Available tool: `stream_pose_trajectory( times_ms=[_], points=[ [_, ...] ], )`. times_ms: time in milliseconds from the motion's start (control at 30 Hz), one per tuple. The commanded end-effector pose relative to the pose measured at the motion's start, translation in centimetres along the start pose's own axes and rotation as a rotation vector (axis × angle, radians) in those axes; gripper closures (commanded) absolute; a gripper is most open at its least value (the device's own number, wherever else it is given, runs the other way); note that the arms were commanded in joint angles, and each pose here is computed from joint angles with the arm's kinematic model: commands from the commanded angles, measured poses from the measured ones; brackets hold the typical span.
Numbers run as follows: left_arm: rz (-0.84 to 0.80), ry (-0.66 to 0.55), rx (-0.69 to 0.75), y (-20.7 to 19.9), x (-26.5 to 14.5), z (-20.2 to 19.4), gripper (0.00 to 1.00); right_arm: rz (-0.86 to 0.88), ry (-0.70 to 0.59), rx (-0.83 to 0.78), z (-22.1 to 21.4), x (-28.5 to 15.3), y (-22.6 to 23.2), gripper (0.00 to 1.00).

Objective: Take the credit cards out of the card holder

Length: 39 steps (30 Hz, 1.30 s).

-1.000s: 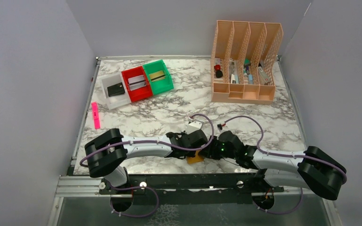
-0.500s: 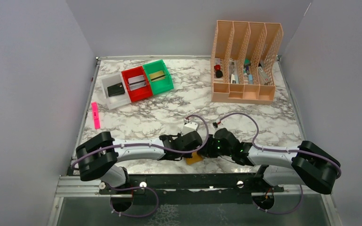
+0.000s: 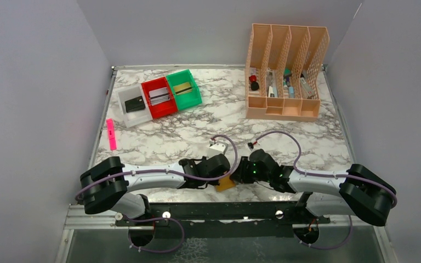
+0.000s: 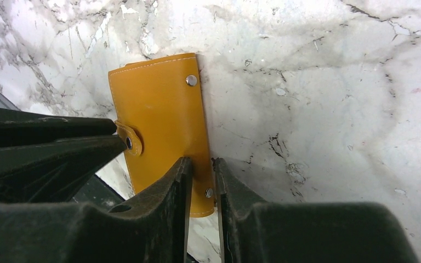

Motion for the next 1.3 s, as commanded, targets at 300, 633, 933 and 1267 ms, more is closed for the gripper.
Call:
stream_pose_trajectory(
  times_ms=[300, 633, 933, 1267],
  points=[
    [-0.030, 0.057, 0.031, -1.2, 0.6, 0.0, 0.47, -0.045, 0.073, -0.031, -1.3, 0.2, -1.4, 0.71],
    [0.156, 0.162, 0.094, -0.2, 2.3, -1.5, 0.68, -0.058, 0.065, -0.033, -1.2, 0.2, -1.4, 0.71],
    [0.156, 0.116, 0.090, -0.3, 1.6, -0.8, 0.92, -0.065, 0.074, -0.029, -1.4, 0.3, -1.6, 0.71],
    [-0.004, -0.005, 0.018, -0.4, -0.1, -0.3, 1.00, -0.100, 0.068, -0.022, -1.4, 0.3, -2.0, 0.72]
  ],
)
Point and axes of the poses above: each gripper's point midway between its finger pads, its own x axis out along the fingers, its own y axis along the line the jaws close on, z = x × y, the point moved 8 cm from there along -x, back along the fingers, and after that the axes turned 1 degree about x, right-handed, at the moved point
